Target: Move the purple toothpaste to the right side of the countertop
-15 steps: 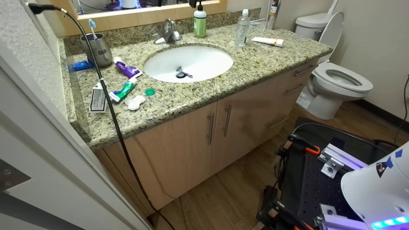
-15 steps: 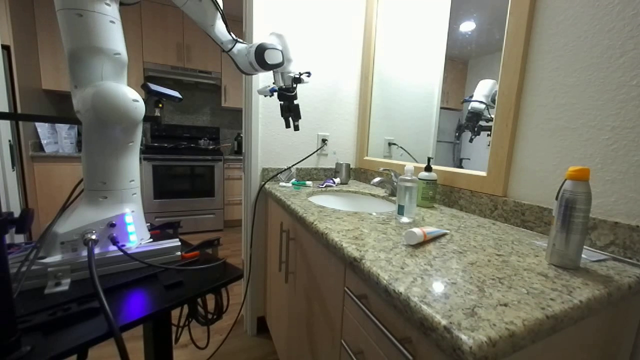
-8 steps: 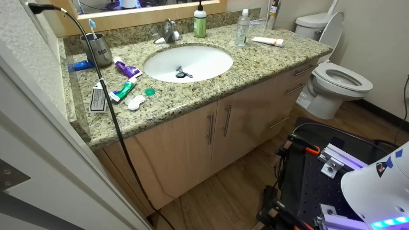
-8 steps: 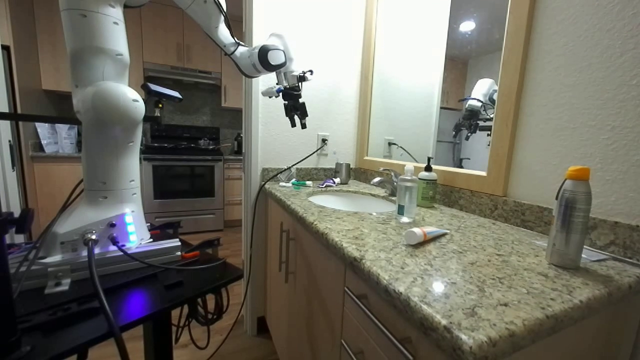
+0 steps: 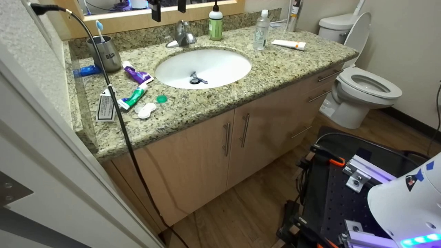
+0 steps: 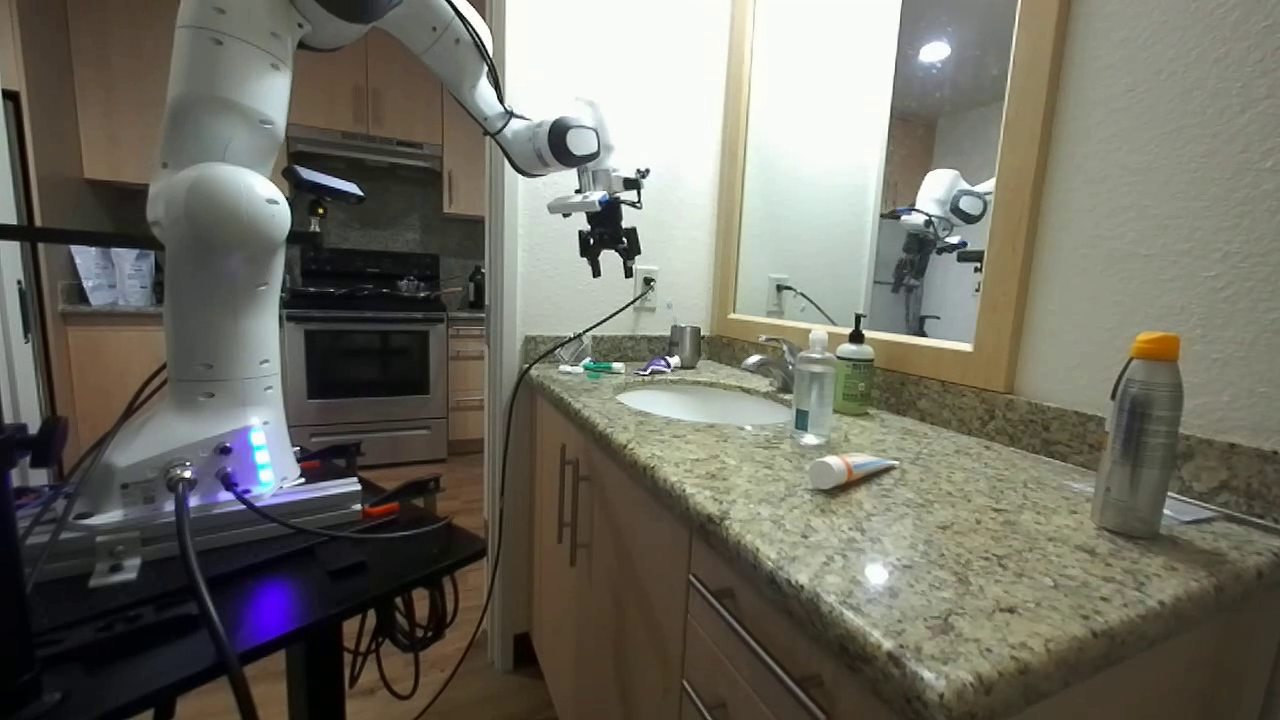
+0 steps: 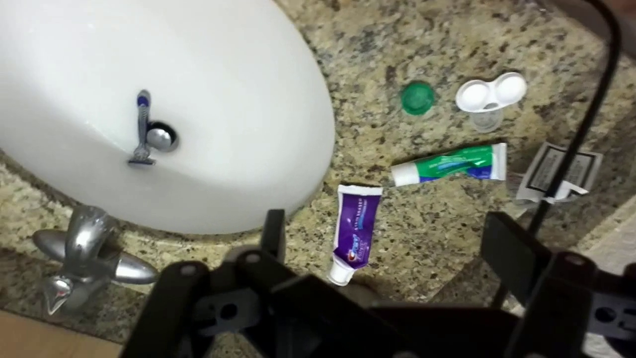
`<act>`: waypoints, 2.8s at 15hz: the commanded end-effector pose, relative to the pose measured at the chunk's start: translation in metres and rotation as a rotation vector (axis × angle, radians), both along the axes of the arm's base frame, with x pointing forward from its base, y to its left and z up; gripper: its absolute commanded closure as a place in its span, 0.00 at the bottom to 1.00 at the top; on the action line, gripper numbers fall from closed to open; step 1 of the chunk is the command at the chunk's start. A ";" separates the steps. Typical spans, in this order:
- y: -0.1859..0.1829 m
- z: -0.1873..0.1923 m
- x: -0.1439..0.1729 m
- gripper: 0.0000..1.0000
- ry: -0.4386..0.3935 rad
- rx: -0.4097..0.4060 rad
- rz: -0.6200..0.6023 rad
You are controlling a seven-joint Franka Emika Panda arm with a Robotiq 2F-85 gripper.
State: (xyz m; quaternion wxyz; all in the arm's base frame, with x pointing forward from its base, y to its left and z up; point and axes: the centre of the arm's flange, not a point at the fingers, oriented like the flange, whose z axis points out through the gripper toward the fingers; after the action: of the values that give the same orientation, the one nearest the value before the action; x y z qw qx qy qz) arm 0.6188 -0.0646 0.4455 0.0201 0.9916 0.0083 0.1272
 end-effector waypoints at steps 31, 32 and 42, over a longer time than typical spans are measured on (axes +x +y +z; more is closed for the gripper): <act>-0.009 -0.129 0.135 0.00 0.112 0.029 0.114; -0.007 -0.147 0.141 0.00 0.072 0.004 0.123; -0.005 -0.221 0.161 0.00 -0.058 -0.003 0.077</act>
State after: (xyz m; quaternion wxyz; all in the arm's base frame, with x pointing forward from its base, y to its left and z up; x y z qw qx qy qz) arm 0.7792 -0.0691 0.2249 0.0178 0.9859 0.0438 0.1605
